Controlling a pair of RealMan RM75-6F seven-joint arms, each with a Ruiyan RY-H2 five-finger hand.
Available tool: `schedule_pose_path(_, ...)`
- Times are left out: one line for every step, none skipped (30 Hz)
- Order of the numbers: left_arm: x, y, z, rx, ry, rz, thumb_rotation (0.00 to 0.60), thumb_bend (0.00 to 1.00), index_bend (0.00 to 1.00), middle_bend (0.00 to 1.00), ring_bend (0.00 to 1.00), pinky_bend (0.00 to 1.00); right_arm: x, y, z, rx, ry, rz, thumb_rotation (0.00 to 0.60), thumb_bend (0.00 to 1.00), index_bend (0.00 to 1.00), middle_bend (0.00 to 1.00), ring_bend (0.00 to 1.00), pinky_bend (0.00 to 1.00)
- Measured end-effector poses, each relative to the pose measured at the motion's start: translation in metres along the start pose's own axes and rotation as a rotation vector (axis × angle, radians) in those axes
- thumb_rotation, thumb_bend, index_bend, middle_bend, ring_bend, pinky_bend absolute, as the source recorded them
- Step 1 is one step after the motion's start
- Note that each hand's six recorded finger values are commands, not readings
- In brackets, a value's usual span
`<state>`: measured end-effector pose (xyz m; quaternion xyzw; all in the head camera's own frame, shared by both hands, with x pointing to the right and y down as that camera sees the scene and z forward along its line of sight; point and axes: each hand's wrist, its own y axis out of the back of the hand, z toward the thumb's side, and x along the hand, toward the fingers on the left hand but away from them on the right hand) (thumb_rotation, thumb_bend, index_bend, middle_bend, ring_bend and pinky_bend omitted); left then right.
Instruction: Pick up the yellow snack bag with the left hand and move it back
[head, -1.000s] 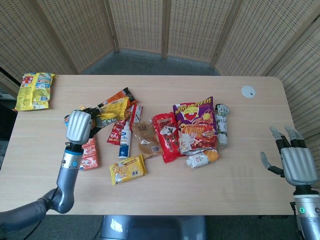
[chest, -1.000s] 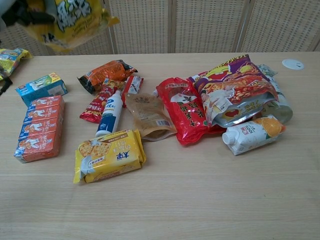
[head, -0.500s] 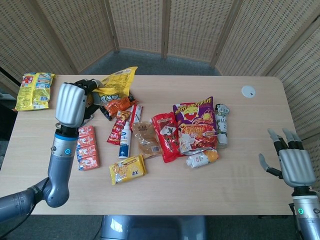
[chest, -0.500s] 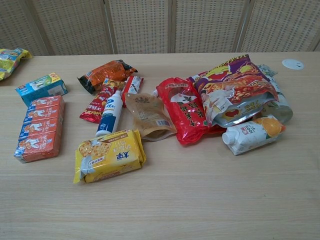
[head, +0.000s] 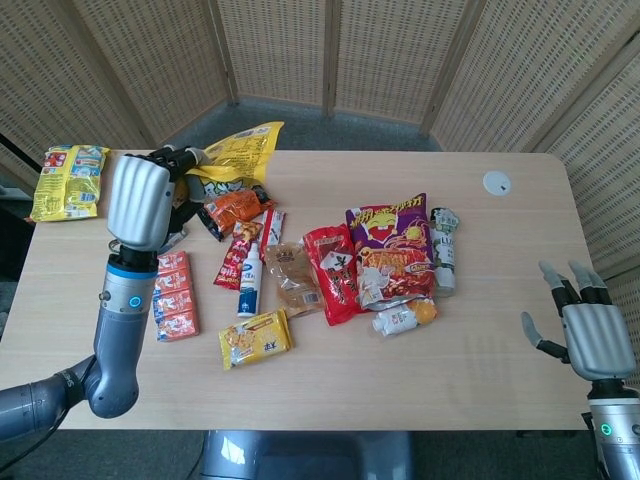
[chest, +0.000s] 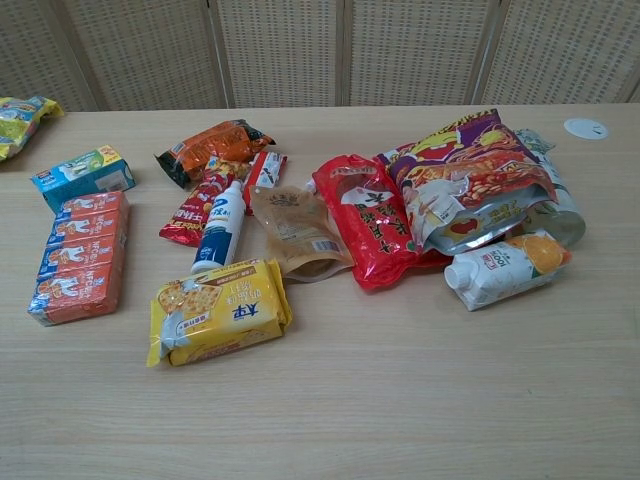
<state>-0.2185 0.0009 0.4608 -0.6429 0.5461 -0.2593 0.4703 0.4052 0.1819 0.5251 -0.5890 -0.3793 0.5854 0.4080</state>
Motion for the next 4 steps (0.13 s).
schedule_pose_path(0.0003,0.0004,0.0001,0.000,0.000,0.000,0.600,0.86,0.82,0.79,0.99,1.00,0.0000,0.0002,0.0007,0.001,0.001,0.000,0.071,0.44,0.00,0.26,0.00,0.04)
schedule_pose_path(0.0004,0.0007,0.0003,0.000,0.000,0.000,0.600,0.86,0.82,0.79,0.99,1.00,0.0000,0.0005,0.0015,0.001,0.003,0.001,0.071,0.44,0.00,0.26,0.00,0.04)
schedule_pose_path(0.0006,0.0009,0.0003,-0.001,0.000,0.001,0.600,0.86,0.82,0.79,0.99,1.00,-0.0001,0.0007,0.0026,0.003,0.006,0.001,0.072,0.44,0.00,0.26,0.00,0.04)
schedule_pose_path(0.0006,0.0011,0.0002,-0.002,0.000,0.001,0.600,0.86,0.82,0.79,0.99,1.00,-0.0002,0.0009,0.0033,0.004,0.007,0.001,0.070,0.44,0.00,0.26,0.00,0.04)
